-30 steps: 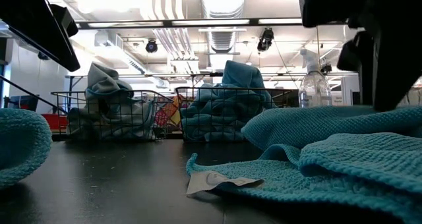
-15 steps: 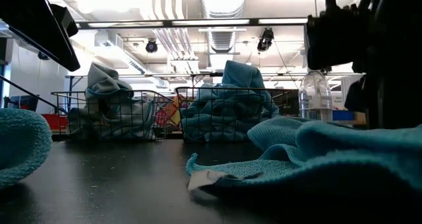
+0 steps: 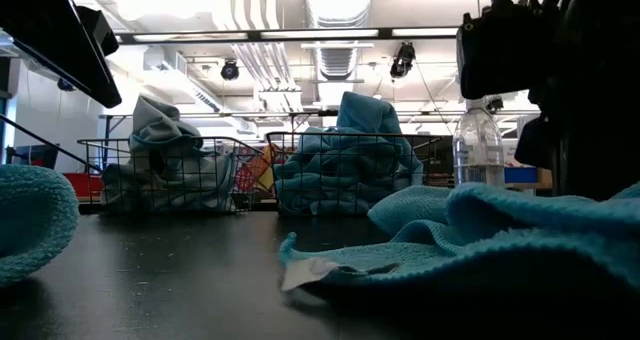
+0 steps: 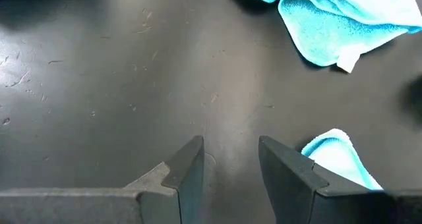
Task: Sort microfiber towel by color & place in baskets
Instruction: Put the blue microfiber towel into the right wire basket
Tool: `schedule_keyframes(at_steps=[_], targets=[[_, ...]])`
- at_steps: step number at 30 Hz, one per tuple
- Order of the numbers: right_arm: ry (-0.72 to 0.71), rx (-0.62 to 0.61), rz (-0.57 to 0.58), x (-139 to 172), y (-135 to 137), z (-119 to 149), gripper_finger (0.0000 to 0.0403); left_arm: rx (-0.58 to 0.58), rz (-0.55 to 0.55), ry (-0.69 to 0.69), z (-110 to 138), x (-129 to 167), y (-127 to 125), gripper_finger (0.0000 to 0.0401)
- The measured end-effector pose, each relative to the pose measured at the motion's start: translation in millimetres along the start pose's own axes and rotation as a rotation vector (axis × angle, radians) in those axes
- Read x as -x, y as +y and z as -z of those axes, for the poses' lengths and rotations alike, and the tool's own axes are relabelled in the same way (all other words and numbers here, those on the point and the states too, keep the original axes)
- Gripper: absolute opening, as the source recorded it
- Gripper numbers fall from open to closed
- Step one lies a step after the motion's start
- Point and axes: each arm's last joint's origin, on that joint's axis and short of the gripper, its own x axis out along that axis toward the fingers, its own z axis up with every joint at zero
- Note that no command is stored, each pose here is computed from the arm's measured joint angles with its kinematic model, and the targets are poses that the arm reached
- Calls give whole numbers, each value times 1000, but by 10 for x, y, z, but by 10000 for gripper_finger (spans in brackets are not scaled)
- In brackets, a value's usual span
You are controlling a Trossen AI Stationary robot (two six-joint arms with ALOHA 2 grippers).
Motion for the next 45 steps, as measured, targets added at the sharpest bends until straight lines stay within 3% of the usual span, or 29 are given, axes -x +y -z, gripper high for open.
schedule_keyframes(at_steps=[7, 13, 16, 20, 25, 31, 37, 45], targets=[[-65, 39, -25, 84, 101, -172, 11, 1, 2, -1, -1, 0, -2, 130], [-187, 177, -118, 351, 402, -507, 11, 2, 2, -1, -2, 1, -2, 130], [-283, 245, -110, 536, 551, -670, 11, 2, 2, -1, -2, 1, -2, 130], [-438, 349, 38, 814, 687, -848, 11, 30, 2, 0, -1, 0, -2, 130], [-648, 466, 322, 1196, 789, -1063, 11, 28, 3, 0, -1, 1, -2, 130], [-814, 512, 585, 1686, 769, -1431, 11, 24, 6, 6, 1, 1, -4, 130], [-891, 433, 665, 2206, 542, -1860, 11, 23, 7, 7, 4, 1, -4, 130], [-898, 174, 865, 2753, -145, -2274, 11, 42, 36, -15, -19, 3, -36, 130]])
